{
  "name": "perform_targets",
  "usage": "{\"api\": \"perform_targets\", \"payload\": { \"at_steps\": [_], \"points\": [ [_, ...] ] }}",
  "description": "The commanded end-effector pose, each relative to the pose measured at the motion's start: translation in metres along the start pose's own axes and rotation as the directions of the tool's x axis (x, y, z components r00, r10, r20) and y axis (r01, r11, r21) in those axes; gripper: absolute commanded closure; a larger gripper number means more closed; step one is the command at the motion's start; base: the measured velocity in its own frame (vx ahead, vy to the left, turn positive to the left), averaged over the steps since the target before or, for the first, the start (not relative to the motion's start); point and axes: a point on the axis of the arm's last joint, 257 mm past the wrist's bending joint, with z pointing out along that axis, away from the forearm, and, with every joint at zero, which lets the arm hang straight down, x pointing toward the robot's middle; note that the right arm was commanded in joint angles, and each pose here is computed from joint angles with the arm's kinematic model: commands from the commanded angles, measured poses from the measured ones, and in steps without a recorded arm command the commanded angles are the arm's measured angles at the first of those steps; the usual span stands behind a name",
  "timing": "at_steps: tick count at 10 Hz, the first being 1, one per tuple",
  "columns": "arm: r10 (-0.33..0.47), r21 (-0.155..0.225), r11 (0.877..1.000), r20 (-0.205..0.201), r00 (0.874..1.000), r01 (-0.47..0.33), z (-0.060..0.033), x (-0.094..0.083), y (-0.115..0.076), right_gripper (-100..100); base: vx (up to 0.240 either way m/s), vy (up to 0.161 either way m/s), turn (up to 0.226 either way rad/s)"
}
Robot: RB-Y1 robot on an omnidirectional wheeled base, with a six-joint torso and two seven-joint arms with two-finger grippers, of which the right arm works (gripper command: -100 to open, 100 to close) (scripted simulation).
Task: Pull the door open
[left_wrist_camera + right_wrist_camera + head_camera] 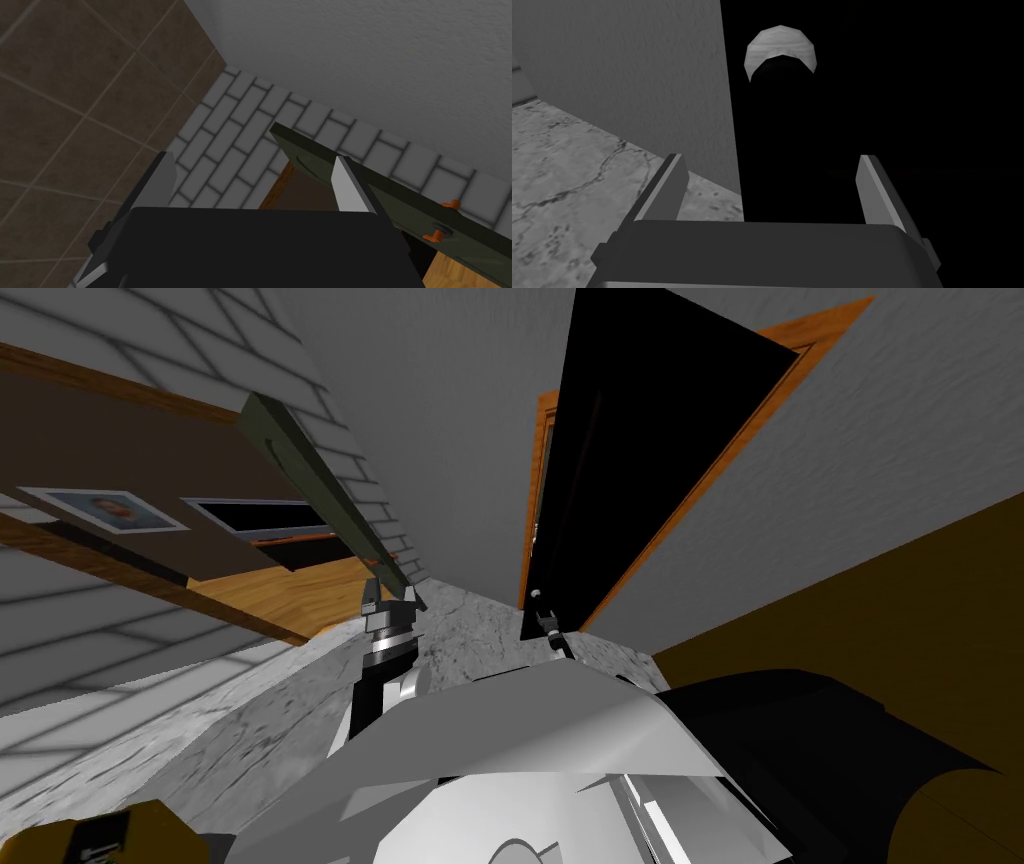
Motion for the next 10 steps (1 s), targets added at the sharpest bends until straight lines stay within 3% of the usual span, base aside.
{"api": "perform_targets", "payload": {
  "at_steps": [1, 5, 6, 10],
  "points": [
    [0.000, 0.000, 1.000, 0.000, 1.000, 0.000, 0.0000, 0.000, 0.000, -100, -0.084, -0.047, 0.020],
    [0.001, -0.104, 0.995, -0.007, 1.000, -0.002, -0.0052, 0.001, 0.039, -100, 0.023, -0.039, 0.283],
    [0.001, -0.145, 0.989, -0.009, 1.000, -0.002, -0.0081, 0.002, 0.053, -100, 0.037, -0.048, 0.329],
    [0.000, -0.232, 0.973, -0.011, 1.000, -0.003, -0.0168, 0.002, 0.086, -100, 0.018, -0.042, 0.225]
  ]
}}
